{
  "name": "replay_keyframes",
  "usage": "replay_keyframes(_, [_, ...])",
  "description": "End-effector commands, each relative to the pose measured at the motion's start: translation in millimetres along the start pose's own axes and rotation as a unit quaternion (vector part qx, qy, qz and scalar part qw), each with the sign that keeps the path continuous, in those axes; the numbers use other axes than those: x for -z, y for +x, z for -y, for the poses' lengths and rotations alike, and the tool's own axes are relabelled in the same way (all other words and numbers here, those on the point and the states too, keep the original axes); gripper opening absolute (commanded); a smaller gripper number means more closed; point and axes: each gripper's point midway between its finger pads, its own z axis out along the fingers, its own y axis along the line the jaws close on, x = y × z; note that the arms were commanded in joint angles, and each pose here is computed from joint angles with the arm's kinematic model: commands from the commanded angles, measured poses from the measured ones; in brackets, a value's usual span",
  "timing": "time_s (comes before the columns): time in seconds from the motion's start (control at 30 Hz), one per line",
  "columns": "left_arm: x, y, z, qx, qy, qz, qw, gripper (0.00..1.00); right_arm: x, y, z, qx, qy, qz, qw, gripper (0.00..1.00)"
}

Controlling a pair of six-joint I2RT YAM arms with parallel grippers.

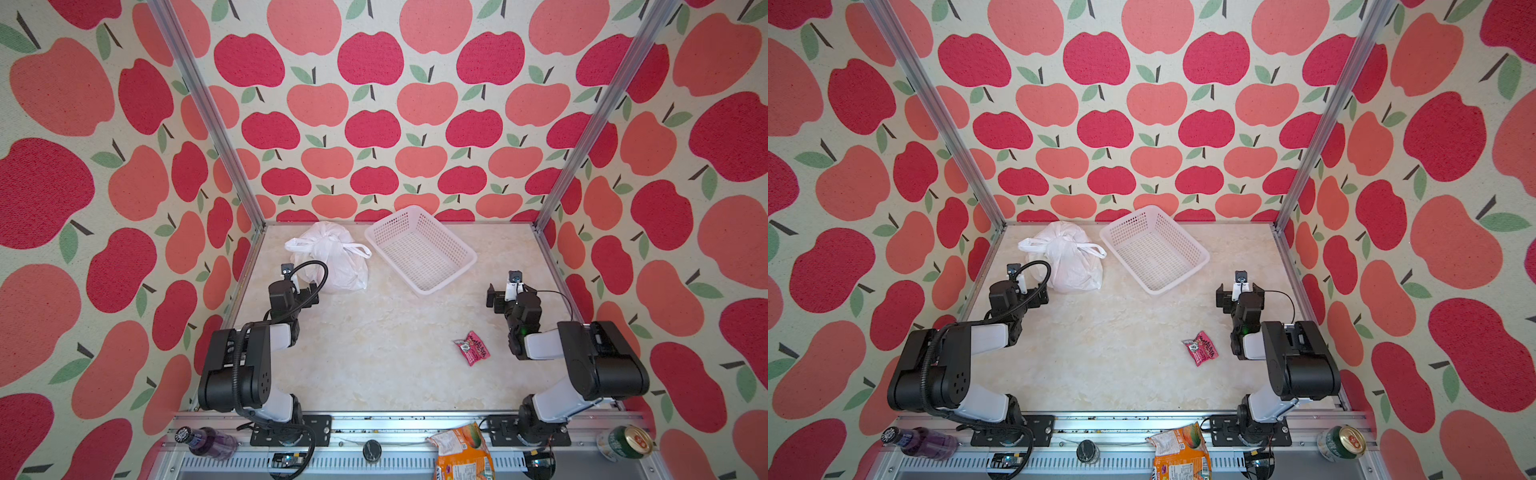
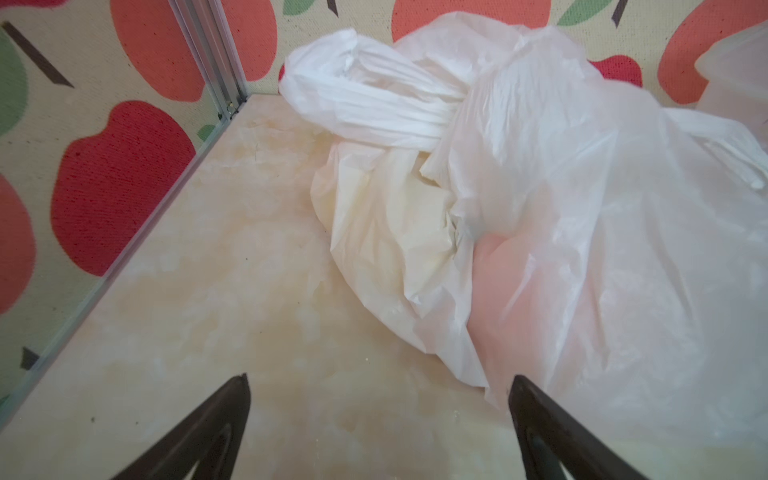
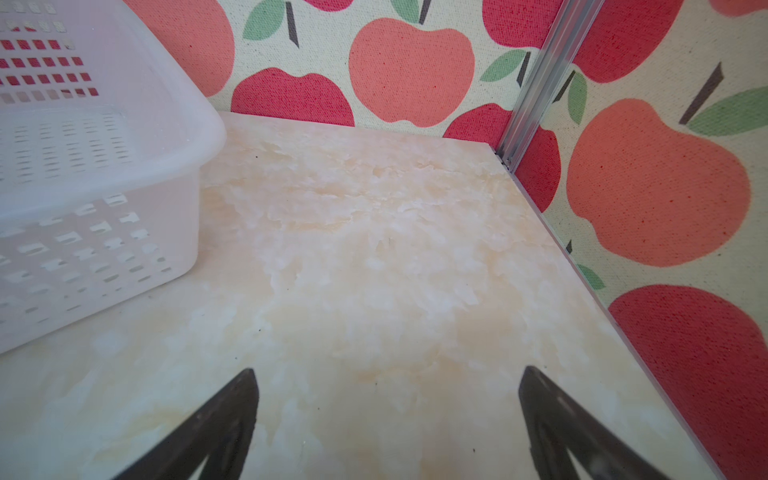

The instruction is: Untie the knot of the plastic bag and take out the fruit

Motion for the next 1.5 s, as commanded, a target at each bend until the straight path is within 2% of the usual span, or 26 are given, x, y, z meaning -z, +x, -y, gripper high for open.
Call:
replay_keyframes(0.0, [10,-10,-4,-0.008,-0.024,-0.051,0.998,0.99,21,-35,9,0.018,0.035,0.037,0.999,0.99])
replay_keyframes(0.07, [17,-20,1,-0.014,-0.02,-0.043,0.999,0.99,33,-52,19,-0.013,0.056,0.042,0.997,0.99])
replay_keyframes(0.2, [56,-60,19,-0.017,-0.002,0.042,0.999,0.99,57,-85,29,-0.151,0.048,0.044,0.986,0.99])
replay_keyframes(0.23, [69,-70,23,0.002,0.004,0.061,0.998,0.99,63,-94,29,-0.186,0.037,0.036,0.981,0.99])
replay_keyframes(0.27, [87,-84,25,0.045,0.012,0.075,0.996,0.99,72,-101,25,-0.234,0.015,0.005,0.972,0.99])
replay_keyframes(0.3, [104,-93,25,0.094,0.021,0.077,0.992,0.99,84,-118,14,-0.252,-0.034,-0.018,0.967,0.99])
replay_keyframes(0.33, [117,-97,29,0.139,0.04,0.064,0.987,0.99,95,-135,1,-0.251,-0.084,-0.022,0.964,0.99])
replay_keyframes(0.37, [131,-99,40,0.158,0.073,0.043,0.984,0.99,105,-152,-14,-0.255,-0.132,-0.008,0.958,0.99])
replay_keyframes(0.43, [156,-99,73,0.135,0.176,0.028,0.975,0.99,119,-174,-35,-0.267,-0.209,0.036,0.94,0.99])
replay_keyframes(0.47, [162,-95,73,0.153,0.18,0.025,0.971,0.99,126,-179,-44,-0.28,-0.246,0.06,0.926,0.99])
replay_keyframes(0.5, [164,-83,61,0.195,0.147,0.02,0.97,0.99,130,-178,-49,-0.292,-0.265,0.067,0.916,0.99])
replay_keyframes(0.57, [169,-47,22,0.284,0.044,-0.002,0.958,0.99,136,-175,-48,-0.295,-0.264,0.038,0.917,0.99])
replay_keyframes(0.6, [178,-42,15,0.298,0.04,-0.001,0.954,0.99,139,-173,-47,-0.289,-0.257,0.014,0.922,0.99])
replay_keyframes(0.67, [199,-51,26,0.276,0.099,0.019,0.956,0.99,149,-174,-53,-0.262,-0.281,0.004,0.923,0.99])
replay_keyframes(0.8, [221,-54,23,0.273,0.097,0.046,0.956,0.99,163,-169,-69,-0.243,-0.331,0.024,0.911,0.99])
replay_keyframes(0.87, [224,-57,23,0.271,0.094,0.036,0.957,0.99,167,-169,-75,-0.239,-0.347,0.039,0.906,0.99])
replay_keyframes(0.93, [219,-55,23,0.27,0.087,0.001,0.959,0.99,163,-162,-74,-0.238,-0.332,0.035,0.912,0.99])
replay_keyframes(1.03, [202,-39,33,0.278,0.094,-0.066,0.954,0.99,146,-137,-66,-0.218,-0.272,0.003,0.937,0.99])
replay_keyframes(1.17, [167,-23,57,0.269,0.13,-0.092,0.95,0.99,113,-83,-53,-0.196,-0.187,-0.039,0.962,0.99])
replay_keyframes(1.3, [135,-13,78,0.243,0.131,-0.121,0.954,1.0,92,-40,-44,-0.174,-0.131,-0.064,0.974,0.99])
replay_keyframes(1.47, [95,-19,93,0.219,0.116,-0.141,0.959,0.99,87,-32,-32,-0.18,-0.093,-0.04,0.978,0.99])
